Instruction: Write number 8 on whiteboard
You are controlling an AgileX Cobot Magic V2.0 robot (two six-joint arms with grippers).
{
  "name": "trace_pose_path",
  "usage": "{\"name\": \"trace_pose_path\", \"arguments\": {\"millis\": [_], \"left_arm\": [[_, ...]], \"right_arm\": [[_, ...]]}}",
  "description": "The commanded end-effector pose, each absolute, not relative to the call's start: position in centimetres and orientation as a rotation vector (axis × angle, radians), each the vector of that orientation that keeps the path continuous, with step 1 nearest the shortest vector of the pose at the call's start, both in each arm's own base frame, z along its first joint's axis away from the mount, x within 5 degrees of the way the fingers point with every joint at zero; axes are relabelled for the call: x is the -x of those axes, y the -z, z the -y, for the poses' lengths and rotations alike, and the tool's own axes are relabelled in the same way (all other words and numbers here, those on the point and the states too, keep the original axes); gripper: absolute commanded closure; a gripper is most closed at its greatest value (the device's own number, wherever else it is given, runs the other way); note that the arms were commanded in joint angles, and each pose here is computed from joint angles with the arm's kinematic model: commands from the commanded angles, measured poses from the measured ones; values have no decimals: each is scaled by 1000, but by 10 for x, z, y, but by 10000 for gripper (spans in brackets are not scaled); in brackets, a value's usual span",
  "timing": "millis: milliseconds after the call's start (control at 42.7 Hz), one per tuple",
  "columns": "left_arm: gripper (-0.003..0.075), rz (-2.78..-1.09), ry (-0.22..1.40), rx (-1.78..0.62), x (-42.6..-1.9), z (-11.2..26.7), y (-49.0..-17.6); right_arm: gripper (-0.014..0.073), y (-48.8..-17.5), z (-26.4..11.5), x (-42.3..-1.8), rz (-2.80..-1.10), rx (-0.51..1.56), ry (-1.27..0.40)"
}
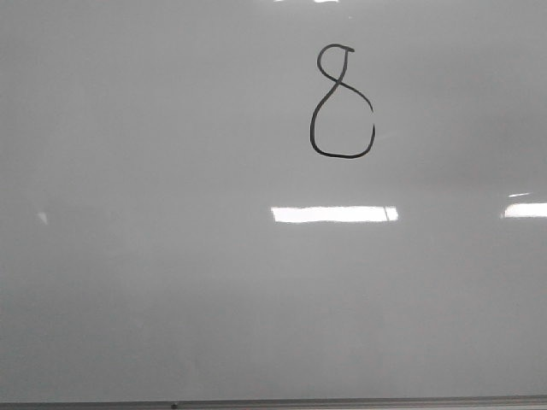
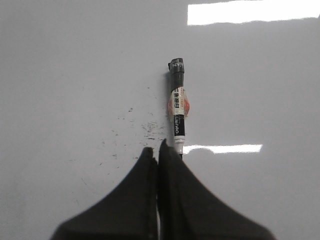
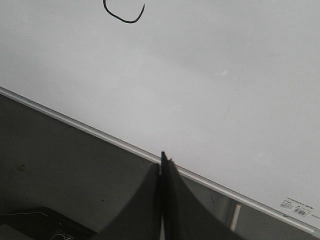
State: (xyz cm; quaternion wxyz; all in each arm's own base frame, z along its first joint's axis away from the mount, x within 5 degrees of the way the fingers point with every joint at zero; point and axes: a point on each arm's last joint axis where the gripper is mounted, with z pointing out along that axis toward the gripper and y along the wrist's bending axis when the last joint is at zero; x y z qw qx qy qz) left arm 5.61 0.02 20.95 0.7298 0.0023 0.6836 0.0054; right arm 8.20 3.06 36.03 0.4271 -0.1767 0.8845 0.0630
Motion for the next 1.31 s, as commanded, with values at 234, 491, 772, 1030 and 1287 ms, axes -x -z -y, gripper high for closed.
{"name": "trace_pose_path", "arguments": {"millis": [234,491,772,1030,1287], "left_arm": [[741,-1421,-4,2,-55,0,-213],[741,-1421,-4,2,-55,0,-213],[741,-1421,-4,2,-55,0,-213],[741,-1421,-4,2,-55,0,-213],[741,-1421,-4,2,-55,0,-213]], "right_arm": [[664,-371,-31,-85,-2132,422,-153],[664,-371,-31,-85,-2132,422,-153],[664,-369,-26,-81,-2110,401,-139],[664,-339,-8,-70,-1749,154,-47],[664,-271,2,-52,-1491,19,66]]}}
